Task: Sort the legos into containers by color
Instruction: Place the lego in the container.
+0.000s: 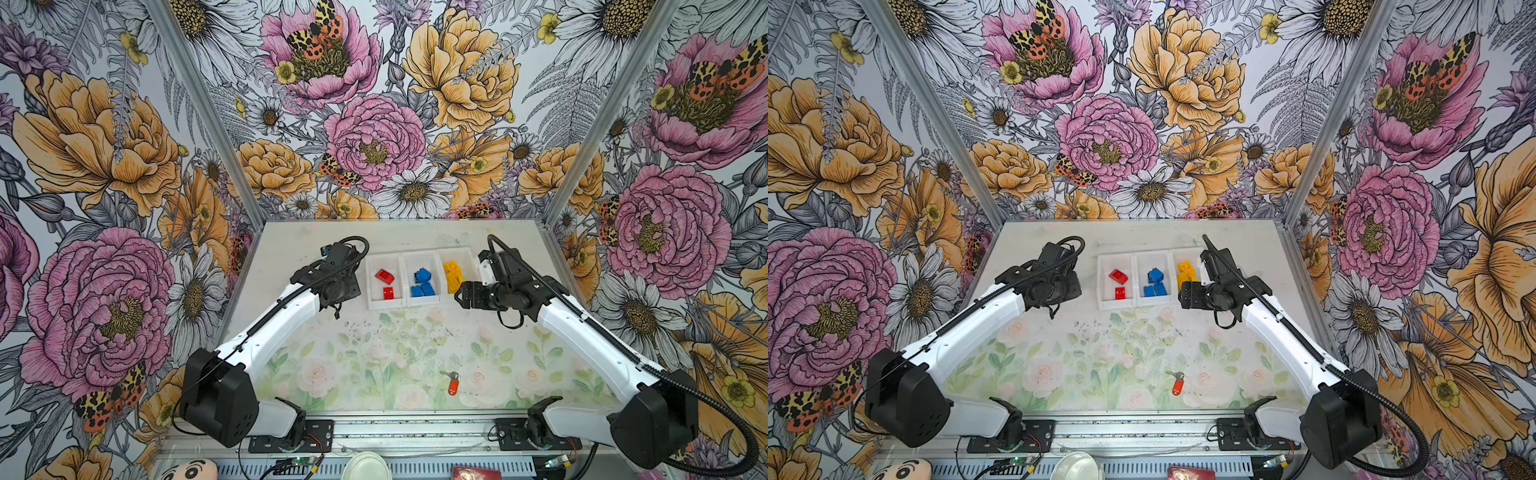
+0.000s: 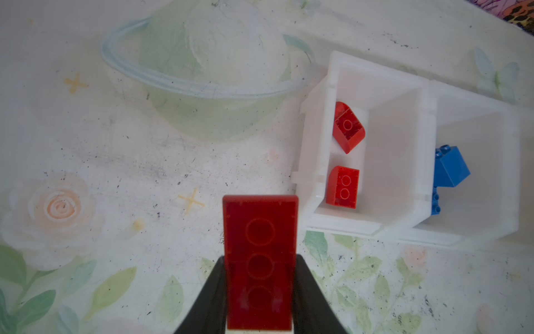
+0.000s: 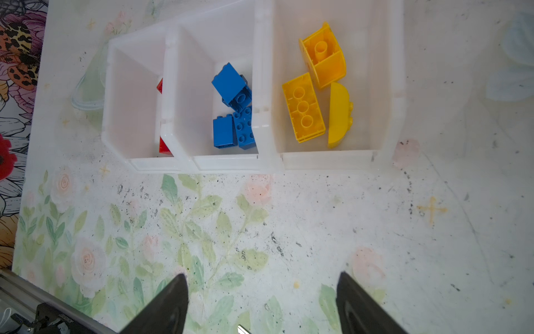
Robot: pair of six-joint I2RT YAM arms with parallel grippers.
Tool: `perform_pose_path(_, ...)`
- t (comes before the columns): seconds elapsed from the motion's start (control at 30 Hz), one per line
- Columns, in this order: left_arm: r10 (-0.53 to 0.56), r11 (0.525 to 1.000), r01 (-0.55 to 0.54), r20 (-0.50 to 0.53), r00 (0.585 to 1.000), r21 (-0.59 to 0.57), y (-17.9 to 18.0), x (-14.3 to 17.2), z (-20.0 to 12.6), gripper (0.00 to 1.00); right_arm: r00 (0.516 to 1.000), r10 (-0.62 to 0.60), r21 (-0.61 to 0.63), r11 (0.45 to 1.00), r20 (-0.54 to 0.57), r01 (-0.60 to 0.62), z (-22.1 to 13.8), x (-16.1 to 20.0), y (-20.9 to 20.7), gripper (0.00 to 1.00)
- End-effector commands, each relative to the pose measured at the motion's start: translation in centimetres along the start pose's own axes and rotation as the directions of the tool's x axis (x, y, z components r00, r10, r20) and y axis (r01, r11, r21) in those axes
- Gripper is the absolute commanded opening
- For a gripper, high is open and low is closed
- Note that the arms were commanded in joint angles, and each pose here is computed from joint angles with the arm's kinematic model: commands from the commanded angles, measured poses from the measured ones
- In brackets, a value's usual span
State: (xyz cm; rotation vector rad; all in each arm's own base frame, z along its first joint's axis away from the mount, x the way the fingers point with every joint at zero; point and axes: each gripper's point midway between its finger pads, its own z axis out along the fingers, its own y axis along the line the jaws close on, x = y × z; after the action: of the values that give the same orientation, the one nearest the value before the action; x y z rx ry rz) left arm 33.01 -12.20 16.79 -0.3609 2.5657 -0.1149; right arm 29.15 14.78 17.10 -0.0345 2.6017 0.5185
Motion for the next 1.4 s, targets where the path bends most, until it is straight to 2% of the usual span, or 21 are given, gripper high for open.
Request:
perform_pose_path(0.0, 0.09, 0.994, -0.093, 0.044, 0.995, 0.062, -3.0, -2.0, -0.3, 0.23, 0.995, 0.054, -0.018, 0.998, 0.081, -0.053, -1.1, -0.7, 0.0, 0.82)
perform_pose_path(0.23, 0.159, 0.976, -0.163, 0.04, 0.986, 0.145, -6.8, -3.6, 1.0, 0.23, 0.989, 0.097, -0.015, 0.995, 0.113, -0.096, -1.9, 0.5, -0.9, 0.82)
perform_pose_path(0.5, 0.199, 0.961, -0.201, 0.03, 0.98, 0.188, -9.0, -4.6, 2.7, 0.23, 0.988, 0.097, -0.007, 0.995, 0.118, -0.097, -1.9, 0.4, -1.1, 0.82)
perform_pose_path(0.9, 0.223, 0.935, -0.213, -0.001, 0.975, 0.284, -12.1, -4.3, 5.8, 0.23, 0.986, 0.089, -0.024, 0.996, 0.143, -0.086, -2.4, -0.4, -0.6, 0.81)
perform_pose_path(0.93, 0.23, 0.937, -0.214, -0.029, 0.973, 0.278, -12.2, -3.7, 7.2, 0.23, 0.986, 0.087, -0.026, 0.996, 0.143, -0.084, -2.4, -0.4, -0.5, 0.81)
perform_pose_path(1.0, 0.23, 0.935, -0.211, -0.037, 0.972, 0.284, -12.4, -3.6, 7.6, 0.23, 0.987, 0.085, -0.034, 0.996, 0.139, -0.081, -2.4, -0.3, -0.4, 0.82)
perform_pose_path(1.27, 0.24, 0.931, -0.209, -0.072, 0.968, 0.3, -13.2, -2.7, 8.8, 0.32, 0.987, 0.09, -0.081, 0.994, 0.136, -0.079, -2.5, 0.0, 0.3, 0.82)
perform_pose_path(1.3, 0.242, 0.93, -0.209, -0.076, 0.967, 0.301, -13.3, -2.5, 8.9, 0.35, 0.986, 0.092, -0.084, 0.993, 0.138, -0.081, -2.6, 0.1, 0.3, 0.82)
perform_pose_path(1.37, 0.241, 0.931, -0.207, -0.081, 0.967, 0.3, -13.4, -2.4, 9.1, 0.47, 0.986, 0.097, -0.091, 0.992, 0.139, -0.085, -2.7, 0.4, 0.3, 0.82)
